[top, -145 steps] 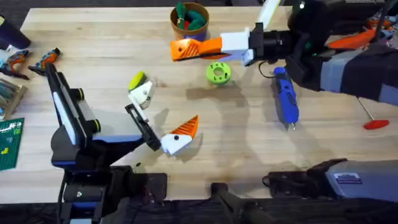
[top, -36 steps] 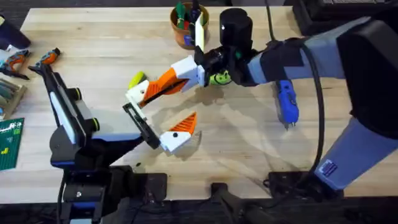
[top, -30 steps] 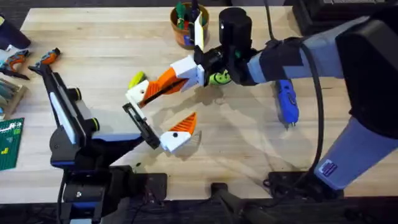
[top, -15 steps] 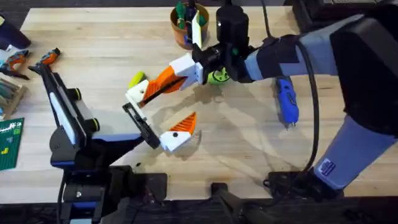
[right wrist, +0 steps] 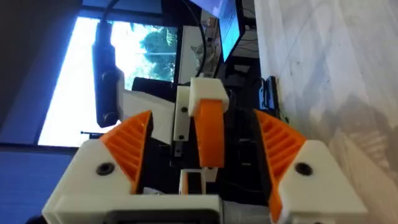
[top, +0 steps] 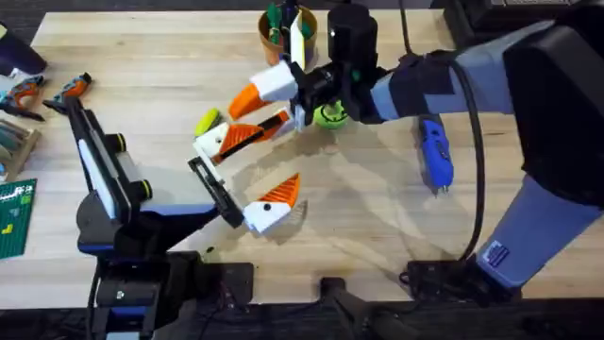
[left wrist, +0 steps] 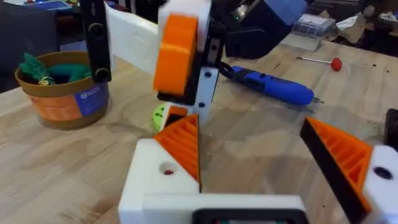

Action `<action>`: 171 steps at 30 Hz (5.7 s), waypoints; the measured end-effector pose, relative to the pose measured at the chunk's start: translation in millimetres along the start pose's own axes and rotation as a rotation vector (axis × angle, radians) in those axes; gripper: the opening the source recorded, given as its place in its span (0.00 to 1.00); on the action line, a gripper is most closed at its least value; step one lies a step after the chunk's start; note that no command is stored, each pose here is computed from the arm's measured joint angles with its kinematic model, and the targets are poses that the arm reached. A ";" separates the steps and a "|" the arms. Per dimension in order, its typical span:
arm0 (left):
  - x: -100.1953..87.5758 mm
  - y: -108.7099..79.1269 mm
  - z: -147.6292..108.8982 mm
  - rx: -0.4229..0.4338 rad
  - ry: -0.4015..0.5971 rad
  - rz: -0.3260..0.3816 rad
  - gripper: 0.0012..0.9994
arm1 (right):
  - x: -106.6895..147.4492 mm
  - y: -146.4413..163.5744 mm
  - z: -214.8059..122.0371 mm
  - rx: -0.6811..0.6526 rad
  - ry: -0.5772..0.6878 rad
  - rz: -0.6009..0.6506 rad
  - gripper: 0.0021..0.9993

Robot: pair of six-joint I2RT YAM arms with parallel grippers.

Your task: Pick up the gripper from the table and insert it into the empty holder that is missing its gripper. Then pick up a screw, insert it into the mounting hole, and use the screwdriver to tighten it. Finally, clean up the table by picking up the vegetable and placing it into the bucket.

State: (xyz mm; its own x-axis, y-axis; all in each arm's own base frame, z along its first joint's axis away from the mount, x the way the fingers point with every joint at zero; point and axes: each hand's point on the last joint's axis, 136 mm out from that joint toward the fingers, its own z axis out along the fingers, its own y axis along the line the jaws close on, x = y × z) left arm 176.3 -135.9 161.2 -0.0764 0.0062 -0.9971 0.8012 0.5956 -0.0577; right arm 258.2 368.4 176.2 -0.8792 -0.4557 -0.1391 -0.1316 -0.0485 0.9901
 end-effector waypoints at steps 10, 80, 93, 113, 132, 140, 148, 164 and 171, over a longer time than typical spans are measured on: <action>0.0 -1.4 0.0 0.008 0.000 0.000 0.99 | -2.1 7.3 -1.9 0.001 -0.010 -0.044 0.87; 0.1 -2.1 0.0 0.012 0.000 -0.001 0.99 | 54.8 7.5 -199.4 1.470 -0.190 -0.018 0.88; 0.1 -2.0 0.0 0.012 0.000 -0.001 0.99 | 34.7 -7.9 -204.0 1.479 -0.239 -0.010 0.88; 0.1 -2.1 0.0 0.012 0.000 -0.001 0.99 | -7.7 -44.4 -215.6 1.550 -0.228 -0.046 0.76; 0.2 -2.0 0.0 0.012 0.000 -0.001 0.99 | 1.3 -93.1 -202.5 1.560 -0.083 0.032 0.70; 0.1 -2.1 0.0 0.012 0.000 -0.001 0.99 | 3.0 -104.4 -202.1 1.562 -0.059 0.049 0.61; 0.2 -2.0 0.0 0.012 0.000 -0.001 0.99 | 3.9 -119.4 -202.0 1.564 -0.035 0.068 0.50; 0.1 -2.1 0.0 0.012 0.000 -0.001 0.99 | 3.9 -119.6 -202.0 1.564 -0.035 0.068 0.27; 0.1 -2.1 0.0 0.012 0.000 -0.001 0.99 | 4.0 -119.6 -202.0 1.564 -0.035 0.068 0.12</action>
State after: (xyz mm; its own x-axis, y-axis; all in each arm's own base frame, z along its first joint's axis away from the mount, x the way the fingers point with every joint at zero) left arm 174.7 -137.1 161.2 -0.0774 0.0058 -0.9970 0.8081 0.5860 -0.0594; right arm 362.9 192.8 60.8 -0.9099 -0.3974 -0.1188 -0.4000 0.9165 -0.0025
